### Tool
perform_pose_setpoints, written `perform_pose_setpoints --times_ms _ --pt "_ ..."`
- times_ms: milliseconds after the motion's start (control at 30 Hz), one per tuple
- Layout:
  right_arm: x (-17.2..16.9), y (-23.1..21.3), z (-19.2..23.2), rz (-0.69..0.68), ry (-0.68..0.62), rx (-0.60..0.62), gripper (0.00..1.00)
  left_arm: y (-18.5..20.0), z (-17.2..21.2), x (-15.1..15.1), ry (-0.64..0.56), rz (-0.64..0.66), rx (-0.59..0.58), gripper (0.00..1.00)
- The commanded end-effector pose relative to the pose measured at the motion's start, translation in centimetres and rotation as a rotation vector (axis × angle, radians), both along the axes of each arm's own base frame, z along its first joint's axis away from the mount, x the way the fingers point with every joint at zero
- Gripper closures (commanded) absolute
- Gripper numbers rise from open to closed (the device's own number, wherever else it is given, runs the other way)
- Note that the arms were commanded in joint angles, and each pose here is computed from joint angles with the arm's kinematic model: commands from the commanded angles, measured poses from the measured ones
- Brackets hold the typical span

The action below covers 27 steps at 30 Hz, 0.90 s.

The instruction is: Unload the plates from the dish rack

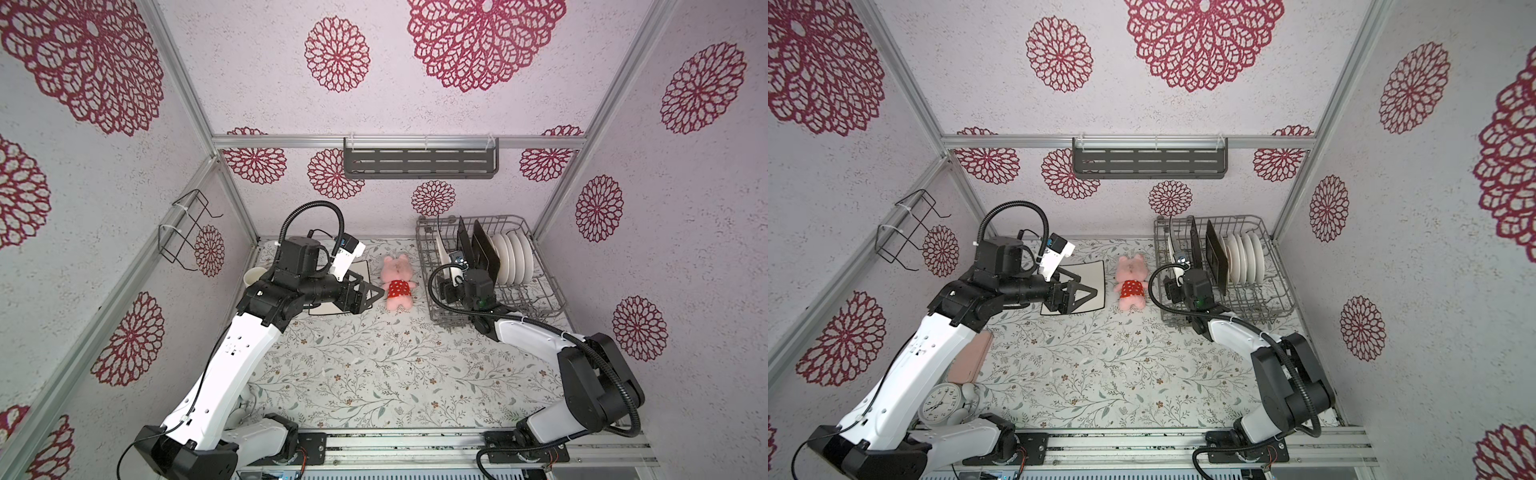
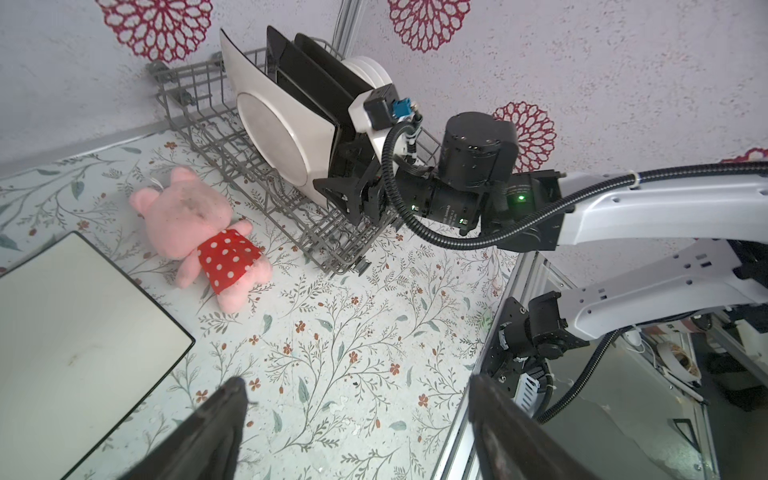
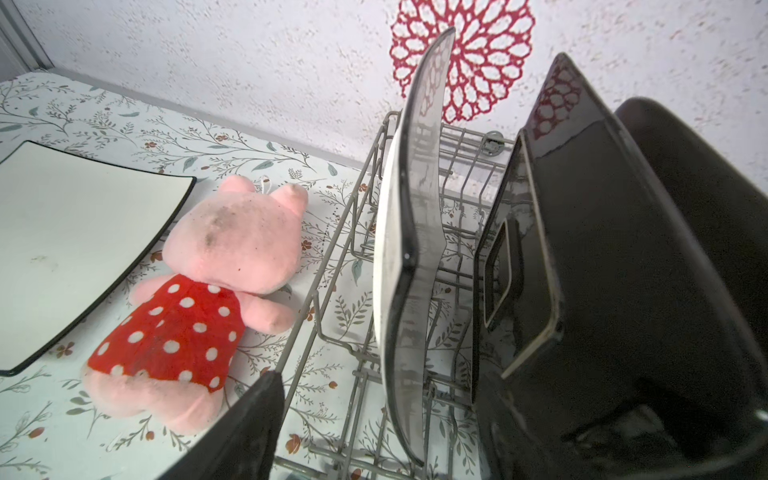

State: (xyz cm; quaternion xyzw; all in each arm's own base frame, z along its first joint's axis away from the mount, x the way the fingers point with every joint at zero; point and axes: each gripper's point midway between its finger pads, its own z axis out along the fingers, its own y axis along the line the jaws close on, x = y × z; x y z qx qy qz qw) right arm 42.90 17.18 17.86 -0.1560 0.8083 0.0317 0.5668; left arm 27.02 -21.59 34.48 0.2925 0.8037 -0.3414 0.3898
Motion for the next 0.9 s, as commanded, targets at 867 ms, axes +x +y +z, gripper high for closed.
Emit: perform_pose_setpoints --times_ms 867 --pt "3.1 -0.5 -1.4 -0.068 -0.237 0.019 0.29 2.5 4.4 -3.9 -0.252 0.000 0.034 0.07"
